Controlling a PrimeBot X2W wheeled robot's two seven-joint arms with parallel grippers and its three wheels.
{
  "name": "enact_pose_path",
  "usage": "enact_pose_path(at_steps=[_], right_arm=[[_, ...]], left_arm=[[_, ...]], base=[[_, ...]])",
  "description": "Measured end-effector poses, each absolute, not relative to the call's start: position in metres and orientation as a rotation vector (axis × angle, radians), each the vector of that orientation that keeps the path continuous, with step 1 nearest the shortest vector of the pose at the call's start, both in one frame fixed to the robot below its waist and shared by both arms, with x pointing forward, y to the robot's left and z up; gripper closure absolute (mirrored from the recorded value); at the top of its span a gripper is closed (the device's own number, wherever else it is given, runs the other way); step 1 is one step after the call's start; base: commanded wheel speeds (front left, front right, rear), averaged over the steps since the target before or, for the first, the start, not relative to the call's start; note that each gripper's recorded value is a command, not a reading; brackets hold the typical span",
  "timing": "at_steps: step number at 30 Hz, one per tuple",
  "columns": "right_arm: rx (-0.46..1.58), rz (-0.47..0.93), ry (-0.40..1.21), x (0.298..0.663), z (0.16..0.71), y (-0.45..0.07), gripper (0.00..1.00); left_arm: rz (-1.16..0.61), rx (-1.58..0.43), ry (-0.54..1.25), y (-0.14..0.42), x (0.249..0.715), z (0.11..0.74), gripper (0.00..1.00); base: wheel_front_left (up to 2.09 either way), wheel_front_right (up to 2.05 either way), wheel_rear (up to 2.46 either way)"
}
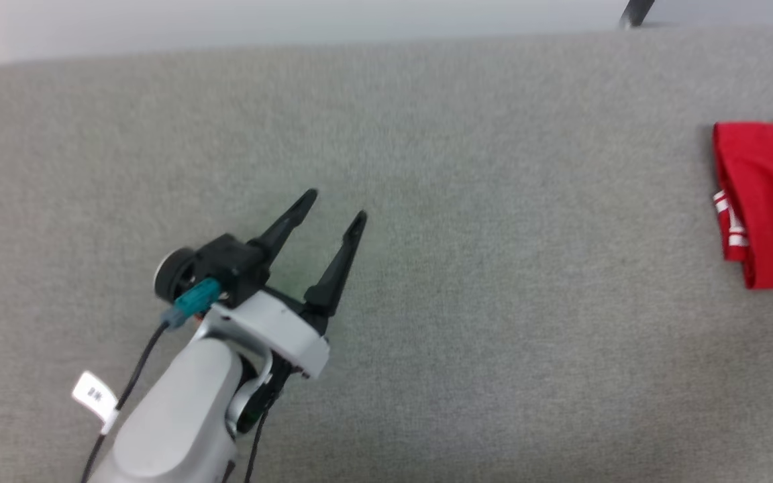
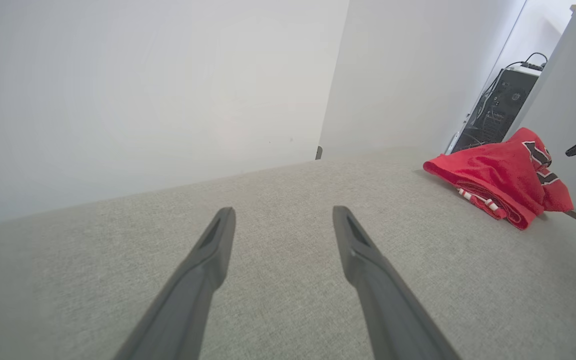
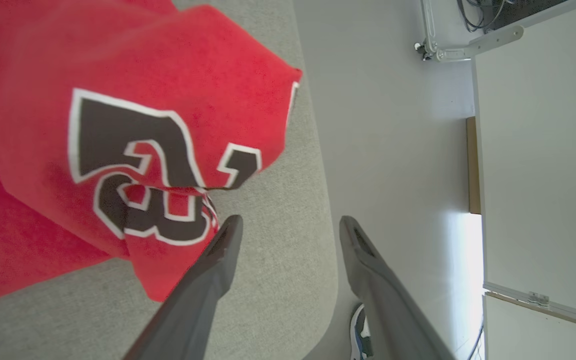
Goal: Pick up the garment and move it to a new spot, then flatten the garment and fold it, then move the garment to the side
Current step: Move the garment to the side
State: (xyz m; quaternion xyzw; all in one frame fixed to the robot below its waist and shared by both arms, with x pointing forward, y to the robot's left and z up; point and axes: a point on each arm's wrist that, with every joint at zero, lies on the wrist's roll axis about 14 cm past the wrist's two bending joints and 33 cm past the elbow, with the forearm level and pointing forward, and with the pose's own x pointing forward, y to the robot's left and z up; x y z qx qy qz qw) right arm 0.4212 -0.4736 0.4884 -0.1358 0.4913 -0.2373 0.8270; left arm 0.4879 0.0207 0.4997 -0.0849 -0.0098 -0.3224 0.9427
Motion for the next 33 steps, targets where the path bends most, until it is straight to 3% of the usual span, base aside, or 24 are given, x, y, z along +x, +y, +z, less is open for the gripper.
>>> enact_pose_path(at_steps=[6,13,19,26,33], right_arm=[[-0.346,-0.563,0.932,0.408,0.540,-0.492,0.00],[-0.362,-0.500,0.733,0.416,0.579,-0.469,0.00],[-0.332,-0.352,0.446,0.438,0.613,-0.418,0.00],[-0.280,-0.081,0.115,0.455,0.640,-0.325,0.00],[-0.244,0.121,-0.143,0.442,0.651,-0.258,0.00]], left_arm=[[-0.610,-0.167,-0.060,0.039,0.473,0.522,0.00],[-0.538,-0.158,-0.093,0.068,0.448,0.538,0.00],[-0.470,-0.140,-0.140,0.096,0.428,0.555,0.00],[-0.376,-0.144,-0.189,0.130,0.404,0.567,0.00],[-0.270,-0.159,-0.224,0.160,0.379,0.571,0.00]], base=[[0.00,0.00,0.00],[0.00,0.00,0.00],[0.00,0.00,0.00],[0.00,0.00,0.00],[0.00,0.00,0.00]])
